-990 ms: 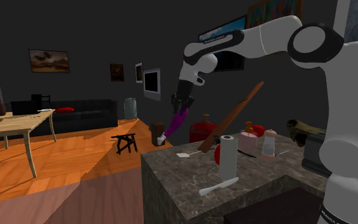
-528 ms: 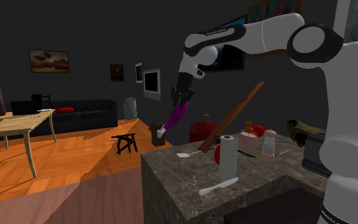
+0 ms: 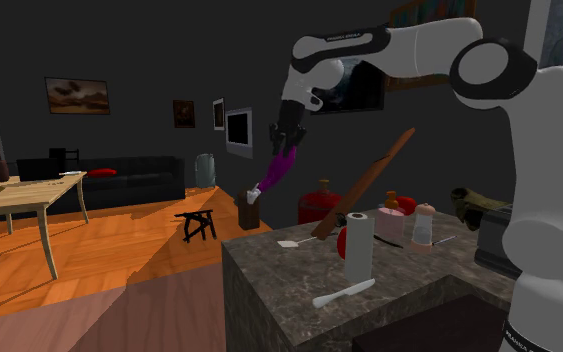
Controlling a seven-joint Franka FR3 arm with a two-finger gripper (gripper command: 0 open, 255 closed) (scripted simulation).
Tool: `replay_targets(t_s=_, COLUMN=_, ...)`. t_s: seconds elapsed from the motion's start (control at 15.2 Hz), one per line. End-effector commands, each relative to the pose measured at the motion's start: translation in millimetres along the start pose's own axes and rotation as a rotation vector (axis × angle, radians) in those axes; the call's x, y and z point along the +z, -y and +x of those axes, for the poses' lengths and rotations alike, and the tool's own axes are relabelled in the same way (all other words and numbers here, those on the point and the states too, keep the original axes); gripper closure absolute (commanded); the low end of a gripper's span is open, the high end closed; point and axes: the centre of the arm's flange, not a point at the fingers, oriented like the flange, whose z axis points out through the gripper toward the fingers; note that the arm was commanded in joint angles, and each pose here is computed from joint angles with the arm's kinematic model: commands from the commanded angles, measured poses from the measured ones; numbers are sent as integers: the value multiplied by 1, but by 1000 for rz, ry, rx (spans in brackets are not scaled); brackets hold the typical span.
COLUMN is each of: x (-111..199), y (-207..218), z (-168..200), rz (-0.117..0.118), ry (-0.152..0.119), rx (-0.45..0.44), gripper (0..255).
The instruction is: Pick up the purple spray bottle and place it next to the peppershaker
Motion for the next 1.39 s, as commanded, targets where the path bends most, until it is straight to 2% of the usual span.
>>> replay_targets(t_s=0.0, x=-11, y=2, z=-3, rz=0, ry=0, rx=0, gripper=255)
replay_targets(t_s=0.07, x=-15, y=3, z=-4, rz=0, ry=0, rx=0, gripper=255)
replay_targets(t_s=1.32, x=-84, y=-173, z=160, rz=0, ry=0, rx=0, gripper=255)
